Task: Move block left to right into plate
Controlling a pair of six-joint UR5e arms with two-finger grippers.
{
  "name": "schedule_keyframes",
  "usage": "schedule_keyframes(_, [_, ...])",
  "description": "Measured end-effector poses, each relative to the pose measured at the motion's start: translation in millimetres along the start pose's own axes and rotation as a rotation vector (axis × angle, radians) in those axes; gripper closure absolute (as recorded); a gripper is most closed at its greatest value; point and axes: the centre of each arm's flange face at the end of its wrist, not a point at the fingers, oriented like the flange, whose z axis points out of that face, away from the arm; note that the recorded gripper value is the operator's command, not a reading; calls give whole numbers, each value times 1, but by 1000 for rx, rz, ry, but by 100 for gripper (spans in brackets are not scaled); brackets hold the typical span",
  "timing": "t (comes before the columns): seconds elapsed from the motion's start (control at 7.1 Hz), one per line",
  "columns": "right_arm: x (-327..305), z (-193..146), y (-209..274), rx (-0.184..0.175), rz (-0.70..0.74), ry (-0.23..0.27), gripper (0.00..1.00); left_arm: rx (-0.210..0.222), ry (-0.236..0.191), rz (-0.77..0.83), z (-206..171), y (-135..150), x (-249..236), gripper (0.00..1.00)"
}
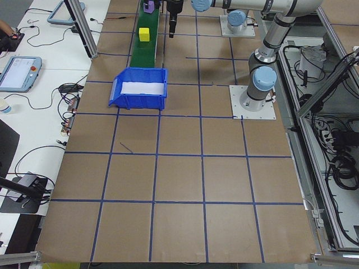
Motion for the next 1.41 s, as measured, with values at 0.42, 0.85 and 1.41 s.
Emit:
schedule_keyframes(0.42, [24,-39,3,22,-136,177,72,2,-6,2,-1,0,0,0])
schedule_keyframes(0.85, [168,-112,42,-11,-306,312,70,25,-11,-1,-5,-3,-3,0])
schedule_keyframes(1.41, [341,-99,163,-132,-227,262,43,48,-10,-8,-7,-5,-5,0])
